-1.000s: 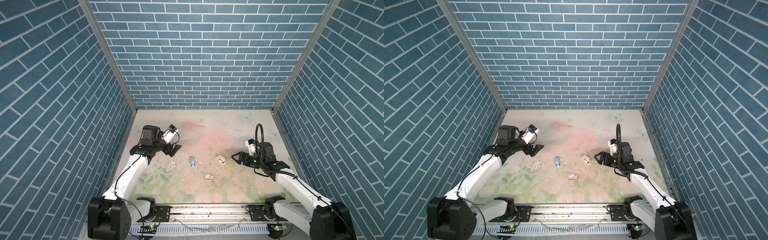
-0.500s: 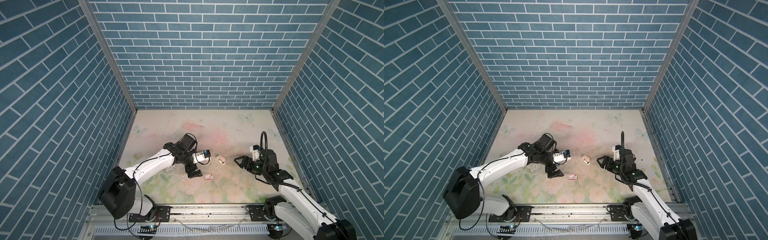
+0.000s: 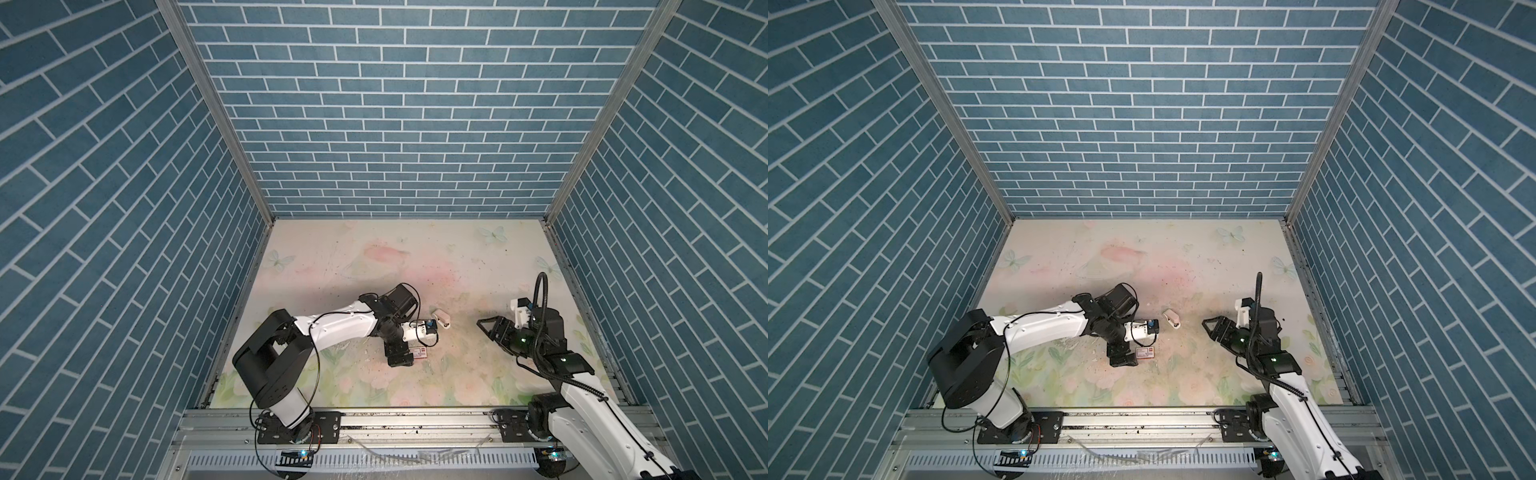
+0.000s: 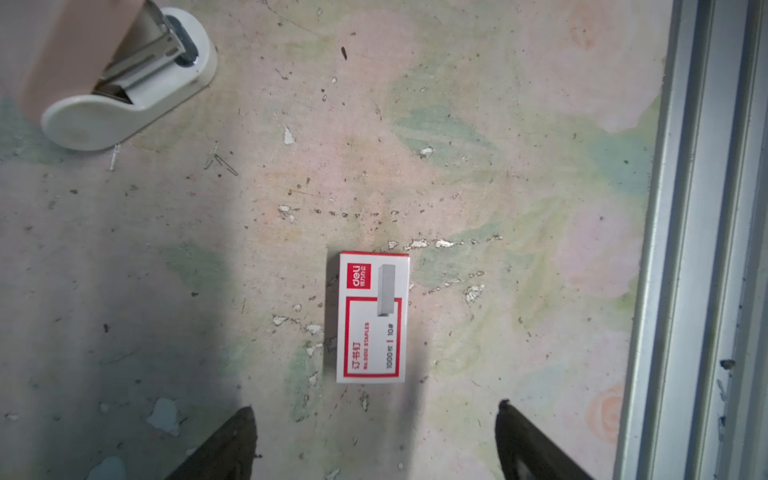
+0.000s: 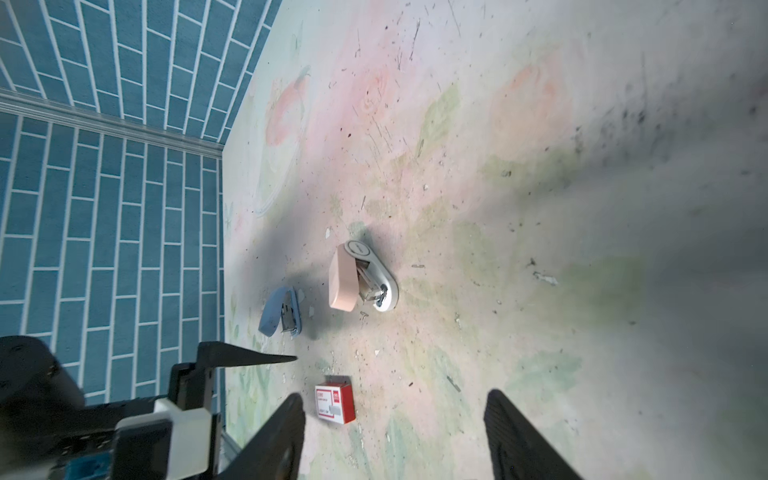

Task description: Load the staples into the stapler

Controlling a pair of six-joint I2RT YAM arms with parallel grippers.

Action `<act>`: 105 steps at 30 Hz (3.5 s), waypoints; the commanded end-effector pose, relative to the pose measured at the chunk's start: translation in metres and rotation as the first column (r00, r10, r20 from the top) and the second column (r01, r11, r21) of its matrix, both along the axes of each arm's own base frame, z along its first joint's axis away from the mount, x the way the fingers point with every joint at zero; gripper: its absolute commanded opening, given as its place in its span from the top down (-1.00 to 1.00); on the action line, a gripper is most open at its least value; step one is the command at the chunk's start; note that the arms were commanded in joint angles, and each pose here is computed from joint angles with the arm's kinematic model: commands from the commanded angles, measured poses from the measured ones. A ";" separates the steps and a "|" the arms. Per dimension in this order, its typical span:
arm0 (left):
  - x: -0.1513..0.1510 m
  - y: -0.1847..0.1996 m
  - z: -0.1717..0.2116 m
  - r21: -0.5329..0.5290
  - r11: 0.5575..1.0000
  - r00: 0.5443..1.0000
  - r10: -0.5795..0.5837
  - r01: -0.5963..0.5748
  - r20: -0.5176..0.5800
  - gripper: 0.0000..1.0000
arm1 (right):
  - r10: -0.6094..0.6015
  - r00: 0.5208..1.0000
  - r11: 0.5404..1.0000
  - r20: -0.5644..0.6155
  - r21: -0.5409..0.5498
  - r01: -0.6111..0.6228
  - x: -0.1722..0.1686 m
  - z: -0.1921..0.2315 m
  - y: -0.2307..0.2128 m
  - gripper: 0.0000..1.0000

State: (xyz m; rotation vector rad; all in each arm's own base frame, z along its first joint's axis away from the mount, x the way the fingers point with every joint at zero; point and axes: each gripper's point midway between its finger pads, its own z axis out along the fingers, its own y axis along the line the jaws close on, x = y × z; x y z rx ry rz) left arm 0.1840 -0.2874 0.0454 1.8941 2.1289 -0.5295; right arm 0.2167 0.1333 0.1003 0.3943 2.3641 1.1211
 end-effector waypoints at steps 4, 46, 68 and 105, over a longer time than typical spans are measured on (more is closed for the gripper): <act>0.003 -0.013 -0.005 0.004 1.000 1.000 0.000 0.000 0.024 -0.65 | 0.132 0.991 0.984 -0.026 0.124 -0.128 -0.011 0.006 0.022 -0.24; -0.007 -0.032 -0.033 0.084 0.993 0.995 -0.088 0.084 0.054 0.23 | 0.176 0.982 0.978 -0.073 0.126 -0.166 -0.019 -0.008 0.021 -0.21; -0.012 -0.057 -0.016 0.009 0.994 0.992 -0.110 0.109 0.063 0.01 | 0.255 0.956 0.954 -0.144 0.199 -0.224 -0.025 -0.024 0.032 -0.28; -0.014 -0.037 -0.022 -0.023 0.994 0.986 -0.106 0.110 0.128 -0.03 | 0.453 0.877 0.869 -0.157 0.295 -0.396 -0.038 -0.049 0.087 -0.10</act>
